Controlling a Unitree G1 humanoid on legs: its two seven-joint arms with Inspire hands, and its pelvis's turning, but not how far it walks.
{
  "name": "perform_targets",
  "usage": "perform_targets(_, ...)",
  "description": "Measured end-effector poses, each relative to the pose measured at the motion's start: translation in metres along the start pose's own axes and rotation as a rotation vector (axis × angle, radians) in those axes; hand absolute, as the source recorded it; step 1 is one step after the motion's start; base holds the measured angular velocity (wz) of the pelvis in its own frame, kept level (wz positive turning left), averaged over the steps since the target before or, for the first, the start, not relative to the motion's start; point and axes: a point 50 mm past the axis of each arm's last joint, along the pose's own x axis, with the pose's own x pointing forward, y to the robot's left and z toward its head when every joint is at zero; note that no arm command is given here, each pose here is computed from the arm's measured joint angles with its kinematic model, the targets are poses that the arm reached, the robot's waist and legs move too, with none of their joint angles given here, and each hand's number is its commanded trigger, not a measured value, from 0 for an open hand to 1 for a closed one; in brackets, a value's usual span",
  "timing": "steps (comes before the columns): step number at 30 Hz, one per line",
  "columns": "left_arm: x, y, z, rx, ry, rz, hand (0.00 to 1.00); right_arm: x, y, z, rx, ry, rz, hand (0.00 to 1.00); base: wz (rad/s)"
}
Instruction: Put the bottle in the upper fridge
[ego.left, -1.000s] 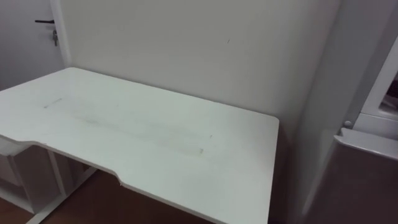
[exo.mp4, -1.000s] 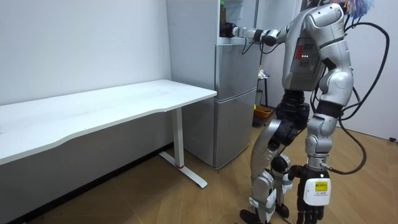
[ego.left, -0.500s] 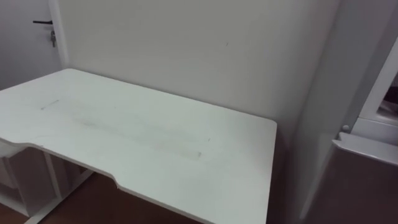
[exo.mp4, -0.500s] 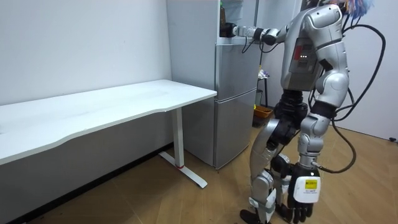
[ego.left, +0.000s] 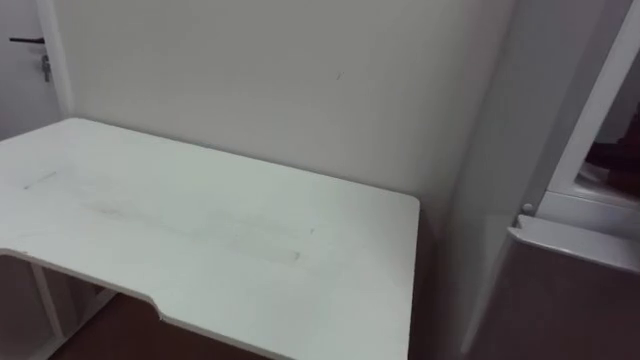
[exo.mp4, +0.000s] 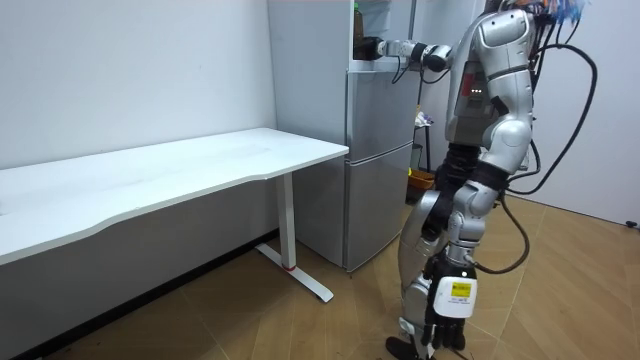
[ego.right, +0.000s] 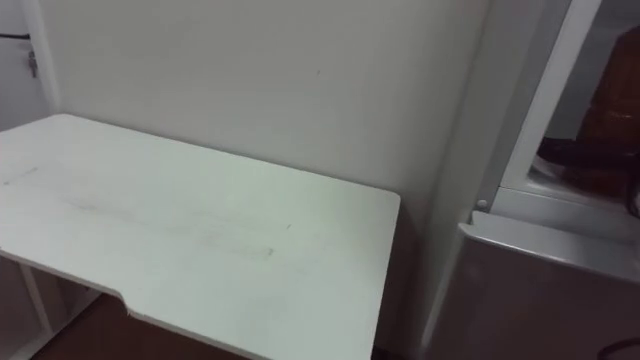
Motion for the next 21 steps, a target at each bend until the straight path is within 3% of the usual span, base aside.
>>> perform_targets(13,0.000,-0.005,0.005,0.051,-0.018,-0.068,0.00,-0.007,0.007,0.028,0.041,-0.098,0.016,0.00,-0.11)
perform_targets(21,0.001,-0.009,0.001,0.048,-0.010,-0.083,0.00,-0.044,0.018,0.047,0.026,-0.289,0.146,0.00,-0.13)
